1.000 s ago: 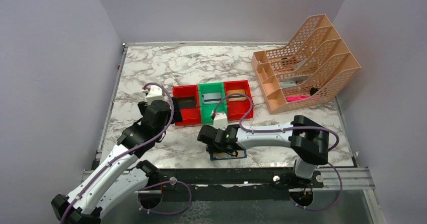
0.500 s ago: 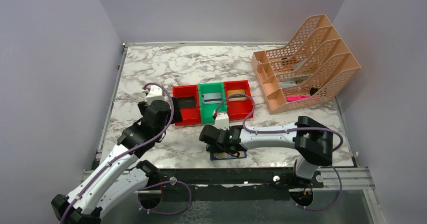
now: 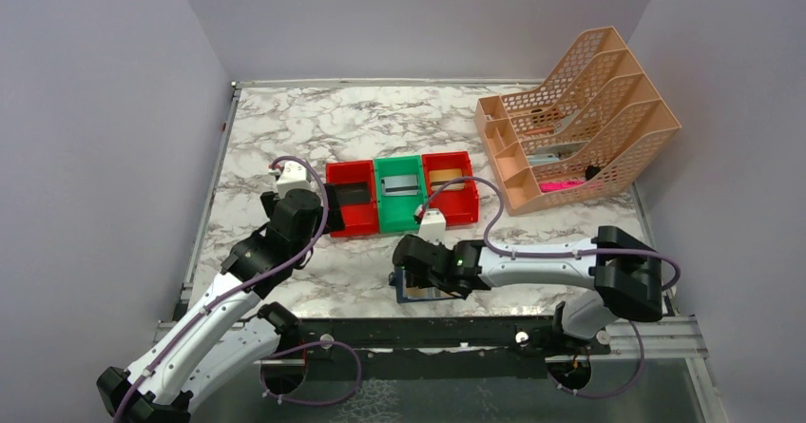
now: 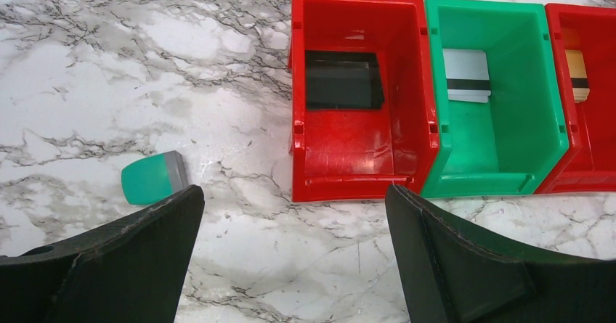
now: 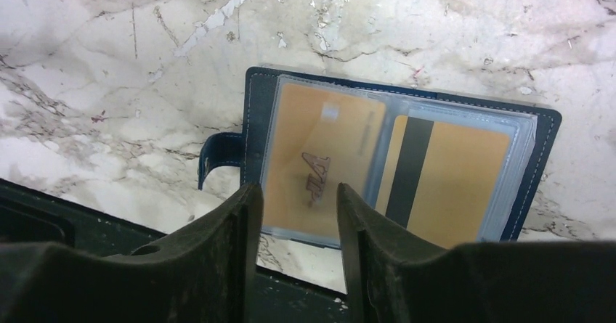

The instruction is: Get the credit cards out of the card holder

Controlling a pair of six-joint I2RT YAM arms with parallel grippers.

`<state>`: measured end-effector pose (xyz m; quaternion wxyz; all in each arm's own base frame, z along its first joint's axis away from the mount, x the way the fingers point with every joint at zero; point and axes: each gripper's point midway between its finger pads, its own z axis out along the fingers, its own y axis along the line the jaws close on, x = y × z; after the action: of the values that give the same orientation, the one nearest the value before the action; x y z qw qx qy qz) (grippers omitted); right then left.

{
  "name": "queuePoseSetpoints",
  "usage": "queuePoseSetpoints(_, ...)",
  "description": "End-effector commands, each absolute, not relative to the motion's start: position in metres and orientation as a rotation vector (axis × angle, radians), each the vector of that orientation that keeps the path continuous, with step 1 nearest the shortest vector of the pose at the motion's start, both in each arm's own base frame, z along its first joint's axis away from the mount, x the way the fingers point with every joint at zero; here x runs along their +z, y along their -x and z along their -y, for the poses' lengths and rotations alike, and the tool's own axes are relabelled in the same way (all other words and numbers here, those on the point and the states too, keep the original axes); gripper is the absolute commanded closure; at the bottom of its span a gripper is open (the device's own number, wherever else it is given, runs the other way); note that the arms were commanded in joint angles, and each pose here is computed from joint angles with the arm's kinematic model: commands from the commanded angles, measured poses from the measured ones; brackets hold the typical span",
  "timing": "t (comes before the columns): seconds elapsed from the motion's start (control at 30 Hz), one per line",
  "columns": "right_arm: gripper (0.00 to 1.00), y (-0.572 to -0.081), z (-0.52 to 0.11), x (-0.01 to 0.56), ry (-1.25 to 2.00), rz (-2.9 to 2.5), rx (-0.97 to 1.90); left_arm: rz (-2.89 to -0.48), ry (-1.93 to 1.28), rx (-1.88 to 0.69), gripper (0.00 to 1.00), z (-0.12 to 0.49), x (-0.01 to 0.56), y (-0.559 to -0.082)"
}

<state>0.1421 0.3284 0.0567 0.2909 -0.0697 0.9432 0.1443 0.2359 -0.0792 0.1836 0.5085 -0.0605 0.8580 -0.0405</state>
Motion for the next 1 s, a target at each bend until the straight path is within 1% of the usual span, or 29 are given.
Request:
queuePoseSetpoints(0.0,0.49,-0.146,-0.327,0.067,0.151,-2.463,0.408,-2.068,0.137,-0.113,0.01,0.08,0.184,-0.234)
queuePoseSetpoints(0.07,0.42,-0.148,-0.33,0.068,0.182,-2.463,0.391,-2.068,0.137,-0.113,0.01,0.08,0.184,-0.234)
queuePoseSetpoints(0.17,0.34,-0.147,-0.339,0.063,0.226,-2.494,0.35,-2.068,0.137,-0.114,0.01,0.08,0.184,-0.234)
queuePoseSetpoints(0.4,0.31,-0.149,-0.344,0.042,0.258,-2.55,0.216,-2.063,0.14,-0.113,0.01,0.079,0.185,-0.234)
queuePoseSetpoints(0.6,0.31,-0.151,-0.333,0.036,0.248,-2.564,0.1,-2.063,0.139,-0.112,0.01,0.079,0.185,-0.234)
queuePoseSetpoints(0.97,0.41,-0.157,-0.324,0.042,0.208,-2.528,0.064,-2.064,0.138,-0.112,0.01,0.08,0.185,-0.234)
